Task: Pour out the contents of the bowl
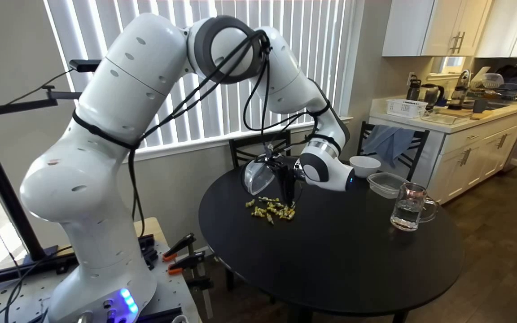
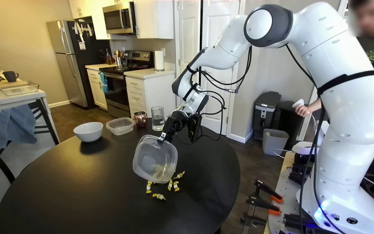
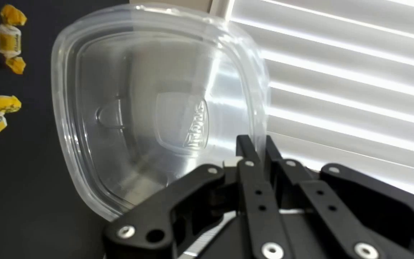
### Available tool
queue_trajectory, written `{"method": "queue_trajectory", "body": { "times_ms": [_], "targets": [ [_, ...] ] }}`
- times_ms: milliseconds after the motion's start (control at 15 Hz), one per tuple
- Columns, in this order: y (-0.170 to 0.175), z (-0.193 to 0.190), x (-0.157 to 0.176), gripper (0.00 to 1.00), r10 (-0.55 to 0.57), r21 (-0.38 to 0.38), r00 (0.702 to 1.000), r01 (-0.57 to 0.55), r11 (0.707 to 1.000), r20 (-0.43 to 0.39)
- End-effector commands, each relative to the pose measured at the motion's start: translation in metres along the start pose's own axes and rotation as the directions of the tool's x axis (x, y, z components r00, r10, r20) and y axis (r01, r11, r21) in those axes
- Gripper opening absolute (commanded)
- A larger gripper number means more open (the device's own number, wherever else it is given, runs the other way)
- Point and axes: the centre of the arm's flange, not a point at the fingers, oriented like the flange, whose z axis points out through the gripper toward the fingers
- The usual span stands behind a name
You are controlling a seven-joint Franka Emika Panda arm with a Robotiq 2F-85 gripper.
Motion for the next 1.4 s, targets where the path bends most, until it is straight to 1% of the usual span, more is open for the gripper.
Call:
{"method": "queue_trajectory", "body": {
  "times_ms": [0, 200, 400, 533, 733, 867, 1000, 1200, 1333],
  "targets": [
    [0.0, -0.007, -0.001, 0.02, 0.03, -0.021, 0.999, -0.029, 0.999, 0.026],
    [-0.008, -0.009, 0.006, 0.02, 0.059, -0.15, 0.996, -0.05, 0.987, 0.061],
    [-0.023, -0.009, 0.021, 0.02, 0.095, -0.285, 0.992, -0.066, 0.956, 0.089],
    [-0.036, -0.008, 0.033, 0.02, 0.13, -0.381, 0.988, -0.09, 0.92, 0.079],
    [-0.053, -0.003, 0.047, 0.02, 0.181, -0.506, 0.982, -0.134, 0.852, 0.045],
    [-0.059, 0.0, 0.053, 0.02, 0.22, -0.58, 0.975, -0.162, 0.798, 0.03],
    [-0.056, 0.005, 0.057, 0.02, 0.246, -0.662, 0.969, -0.178, 0.728, 0.01],
    [-0.042, 0.011, 0.057, 0.02, 0.246, -0.781, 0.969, -0.144, 0.608, 0.013],
    [-0.035, 0.018, 0.055, 0.02, 0.252, -0.847, 0.967, -0.11, 0.52, 0.028]
  ]
}}
